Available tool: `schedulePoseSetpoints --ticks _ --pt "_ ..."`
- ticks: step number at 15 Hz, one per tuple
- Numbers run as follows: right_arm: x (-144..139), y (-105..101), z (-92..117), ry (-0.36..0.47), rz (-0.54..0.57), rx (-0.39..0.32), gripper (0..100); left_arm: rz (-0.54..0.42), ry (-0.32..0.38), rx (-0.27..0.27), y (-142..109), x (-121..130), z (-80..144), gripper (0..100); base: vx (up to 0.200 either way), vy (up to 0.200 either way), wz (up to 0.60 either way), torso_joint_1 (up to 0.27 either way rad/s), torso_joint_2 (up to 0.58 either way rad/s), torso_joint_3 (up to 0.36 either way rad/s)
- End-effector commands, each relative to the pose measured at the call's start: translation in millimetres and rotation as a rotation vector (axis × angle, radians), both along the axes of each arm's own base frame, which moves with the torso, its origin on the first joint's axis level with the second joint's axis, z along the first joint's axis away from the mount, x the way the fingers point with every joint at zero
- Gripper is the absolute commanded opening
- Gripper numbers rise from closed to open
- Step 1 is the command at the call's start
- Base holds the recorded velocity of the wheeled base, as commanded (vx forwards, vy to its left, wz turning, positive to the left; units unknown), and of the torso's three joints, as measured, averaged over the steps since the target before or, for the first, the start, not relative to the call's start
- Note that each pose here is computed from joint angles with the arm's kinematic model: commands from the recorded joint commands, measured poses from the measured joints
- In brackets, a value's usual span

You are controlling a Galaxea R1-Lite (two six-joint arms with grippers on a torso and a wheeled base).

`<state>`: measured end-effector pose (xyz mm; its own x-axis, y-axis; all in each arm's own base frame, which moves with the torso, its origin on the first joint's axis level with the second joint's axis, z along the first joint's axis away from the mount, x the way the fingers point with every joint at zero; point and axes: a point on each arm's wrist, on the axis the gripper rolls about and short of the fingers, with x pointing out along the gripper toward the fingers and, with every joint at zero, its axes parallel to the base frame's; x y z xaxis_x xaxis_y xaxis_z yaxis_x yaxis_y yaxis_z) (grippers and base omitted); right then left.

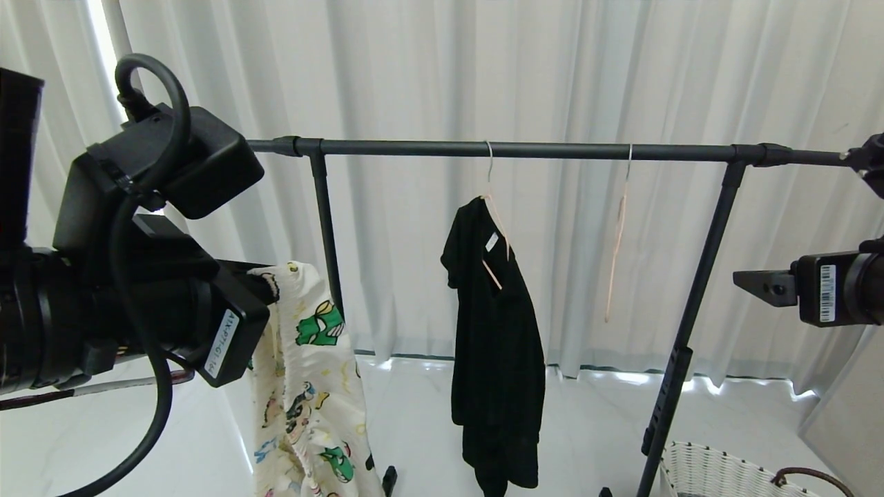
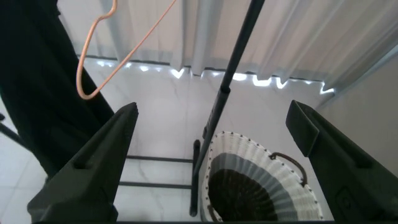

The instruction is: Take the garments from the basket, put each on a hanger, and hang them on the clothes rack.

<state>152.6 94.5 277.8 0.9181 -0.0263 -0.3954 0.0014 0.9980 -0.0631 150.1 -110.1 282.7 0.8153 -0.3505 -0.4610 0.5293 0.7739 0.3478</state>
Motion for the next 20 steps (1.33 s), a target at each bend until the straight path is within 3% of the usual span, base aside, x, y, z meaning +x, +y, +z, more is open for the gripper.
schedulePoseSetpoints --ticks 1,9,17,20 --pt "0.5 0.4 -4.0 0.010 0.002 -0.013 100 0.001 0.003 0.003 -0.4 0.6 -0.9 0 0.000 0.200 0.00 0.051 -0.11 -0.066" --pt "2.5 1.8 -7.4 -0.006 0.009 -0.014 100 0.019 -0.002 0.009 -0.3 1.2 -0.7 0 0.000 0.200 0.00 0.010 -0.01 -0.009" --pt "30.3 -15.0 -17.4 0.014 -0.143 -0.016 100 0.018 -0.018 0.007 -1.3 2.6 -1.7 0 0.000 0.000 0.00 0.000 0.00 0.000" --pt "33.4 -16.4 -13.3 -0.007 -0.114 0.026 100 0.054 -0.026 0.024 -1.0 3.6 -2.2 0 0.000 0.000 0.00 0.000 0.00 0.000"
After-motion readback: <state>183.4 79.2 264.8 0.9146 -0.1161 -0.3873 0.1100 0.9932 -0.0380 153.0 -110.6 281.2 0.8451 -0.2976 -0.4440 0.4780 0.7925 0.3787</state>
